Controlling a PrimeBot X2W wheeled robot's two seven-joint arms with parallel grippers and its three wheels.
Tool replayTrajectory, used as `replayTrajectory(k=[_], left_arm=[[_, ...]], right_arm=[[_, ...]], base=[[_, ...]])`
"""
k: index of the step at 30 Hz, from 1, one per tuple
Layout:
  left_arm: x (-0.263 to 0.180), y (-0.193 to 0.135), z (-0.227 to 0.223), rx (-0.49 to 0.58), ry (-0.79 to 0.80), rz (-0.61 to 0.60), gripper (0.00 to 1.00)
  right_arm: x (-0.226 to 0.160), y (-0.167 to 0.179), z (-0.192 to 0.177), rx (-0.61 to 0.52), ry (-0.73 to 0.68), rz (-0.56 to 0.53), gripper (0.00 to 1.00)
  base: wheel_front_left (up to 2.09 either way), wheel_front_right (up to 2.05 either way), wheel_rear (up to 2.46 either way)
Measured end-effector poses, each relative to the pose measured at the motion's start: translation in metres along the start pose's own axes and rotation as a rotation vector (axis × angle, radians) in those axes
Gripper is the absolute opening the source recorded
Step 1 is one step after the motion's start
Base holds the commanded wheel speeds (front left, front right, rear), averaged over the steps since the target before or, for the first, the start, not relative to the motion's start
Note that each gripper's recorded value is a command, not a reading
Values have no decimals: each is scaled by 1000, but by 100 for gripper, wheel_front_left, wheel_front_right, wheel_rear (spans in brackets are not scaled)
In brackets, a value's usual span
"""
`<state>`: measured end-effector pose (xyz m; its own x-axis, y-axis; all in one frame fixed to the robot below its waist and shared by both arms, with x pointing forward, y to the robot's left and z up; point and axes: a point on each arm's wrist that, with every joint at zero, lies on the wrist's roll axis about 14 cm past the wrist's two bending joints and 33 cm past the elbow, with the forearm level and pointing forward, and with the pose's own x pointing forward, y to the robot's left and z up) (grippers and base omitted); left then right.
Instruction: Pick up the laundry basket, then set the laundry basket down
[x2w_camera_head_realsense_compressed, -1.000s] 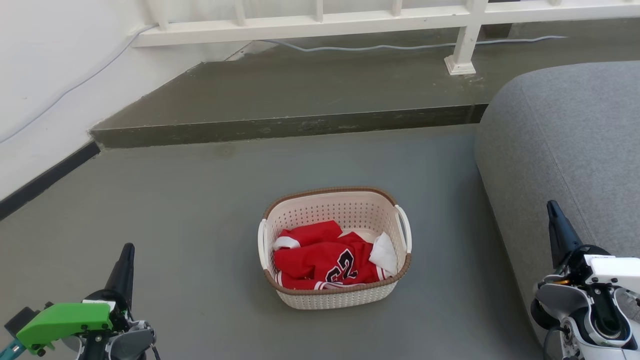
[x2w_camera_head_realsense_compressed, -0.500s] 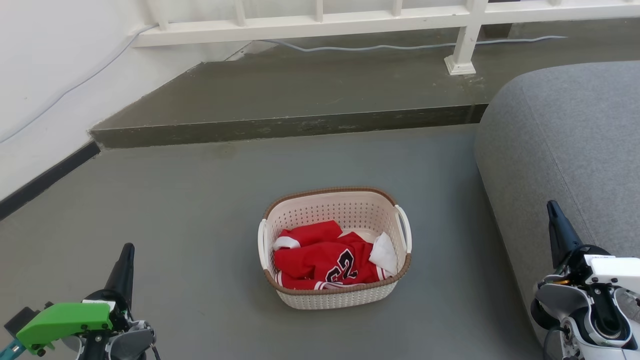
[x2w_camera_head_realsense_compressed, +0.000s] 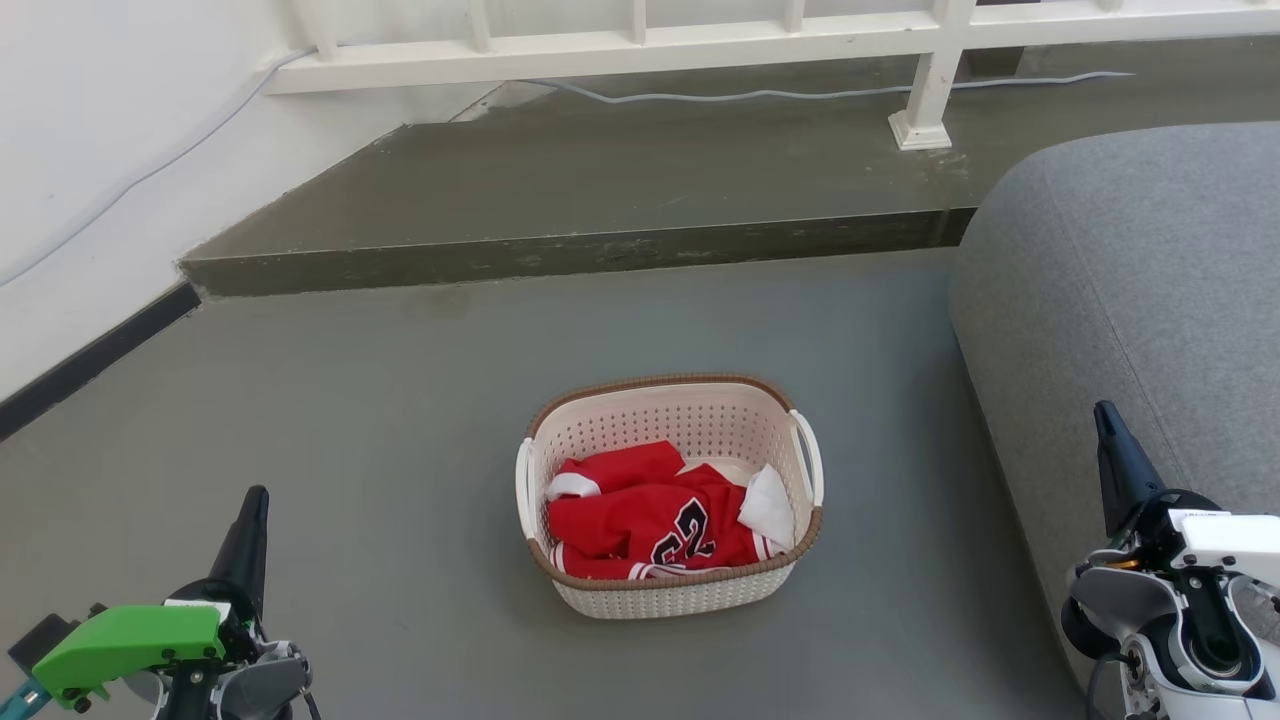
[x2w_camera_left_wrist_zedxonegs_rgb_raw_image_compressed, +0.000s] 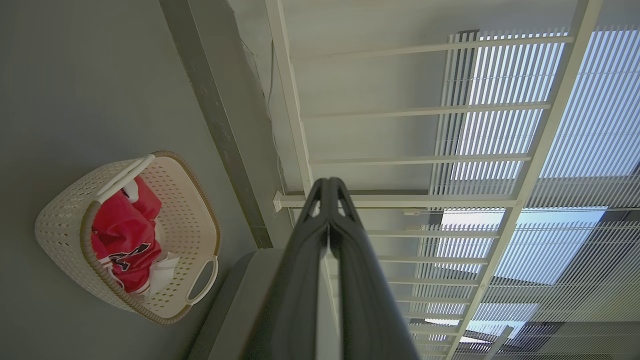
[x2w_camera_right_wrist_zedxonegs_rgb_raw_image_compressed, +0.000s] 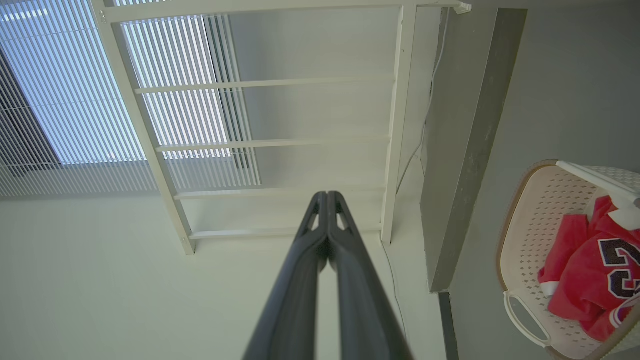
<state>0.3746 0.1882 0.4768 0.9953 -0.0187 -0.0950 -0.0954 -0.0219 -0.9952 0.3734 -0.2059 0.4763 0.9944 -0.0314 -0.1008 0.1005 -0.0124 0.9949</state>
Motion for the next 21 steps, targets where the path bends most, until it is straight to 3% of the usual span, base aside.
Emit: replayTrajectory(k=[21], left_arm=[[0,0,-1,1,7,0,0]], right_arm=[[0,0,0,0,0,0,0]], base=[[0,0,0]])
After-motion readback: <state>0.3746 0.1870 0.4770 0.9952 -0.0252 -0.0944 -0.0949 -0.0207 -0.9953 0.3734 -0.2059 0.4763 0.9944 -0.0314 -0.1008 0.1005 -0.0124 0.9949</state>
